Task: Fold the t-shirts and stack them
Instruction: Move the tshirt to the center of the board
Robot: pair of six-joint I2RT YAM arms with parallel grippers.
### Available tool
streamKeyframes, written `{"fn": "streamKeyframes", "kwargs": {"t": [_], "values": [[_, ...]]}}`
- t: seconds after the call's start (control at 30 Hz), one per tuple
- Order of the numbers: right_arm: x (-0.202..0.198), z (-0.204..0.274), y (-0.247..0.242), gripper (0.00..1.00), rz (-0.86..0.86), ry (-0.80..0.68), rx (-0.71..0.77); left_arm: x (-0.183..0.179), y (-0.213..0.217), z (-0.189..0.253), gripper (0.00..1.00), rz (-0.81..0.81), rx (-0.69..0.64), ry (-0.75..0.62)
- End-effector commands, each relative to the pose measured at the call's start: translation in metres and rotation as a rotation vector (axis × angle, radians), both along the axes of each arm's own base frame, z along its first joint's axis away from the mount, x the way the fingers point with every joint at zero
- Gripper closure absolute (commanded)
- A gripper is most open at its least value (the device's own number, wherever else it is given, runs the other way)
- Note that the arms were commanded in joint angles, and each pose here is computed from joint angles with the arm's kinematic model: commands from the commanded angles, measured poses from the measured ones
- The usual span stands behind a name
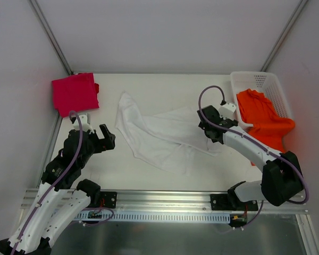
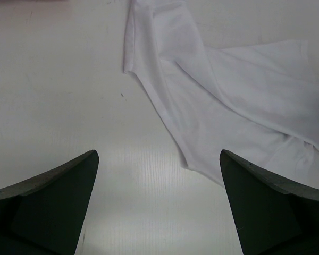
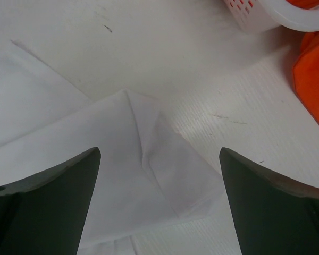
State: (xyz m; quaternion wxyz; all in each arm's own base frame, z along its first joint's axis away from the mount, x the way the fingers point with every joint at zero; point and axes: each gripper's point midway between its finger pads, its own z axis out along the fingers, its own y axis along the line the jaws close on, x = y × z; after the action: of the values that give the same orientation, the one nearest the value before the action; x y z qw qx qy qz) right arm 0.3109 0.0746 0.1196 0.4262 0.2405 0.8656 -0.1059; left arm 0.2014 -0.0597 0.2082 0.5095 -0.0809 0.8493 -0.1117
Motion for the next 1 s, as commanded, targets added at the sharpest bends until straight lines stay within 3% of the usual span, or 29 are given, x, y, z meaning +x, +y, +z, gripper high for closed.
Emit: {"fn": "streamKeyframes", "kwargs": {"t": [0.0,0.23,0.7,0.9,0.97], "values": [[0.001,-0.019,-0.005,0.01,-0.039,0.043,0.033,0.001,-0.004,0.015,0.01,-0.016,-0.024,-0.028],[0.019,-0.054,0.006,0.17,0.005,0.069,0.151,0.002,-0.005,0.013,0.01,-0.018,-0.022,-0.020],[0.046,-0.071,0.002,0.32,0.020,0.088,0.161,0.002,-0.006,0.013,0.01,-0.022,-0.020,-0.015],[0.057,-0.079,0.003,0.47,0.024,0.100,0.186,0.002,-0.006,0.012,0.01,-0.023,-0.019,-0.012],[0.060,-0.084,0.004,0.59,0.029,0.114,0.191,0.003,-0.006,0.012,0.01,-0.023,-0.018,-0.011]]}}
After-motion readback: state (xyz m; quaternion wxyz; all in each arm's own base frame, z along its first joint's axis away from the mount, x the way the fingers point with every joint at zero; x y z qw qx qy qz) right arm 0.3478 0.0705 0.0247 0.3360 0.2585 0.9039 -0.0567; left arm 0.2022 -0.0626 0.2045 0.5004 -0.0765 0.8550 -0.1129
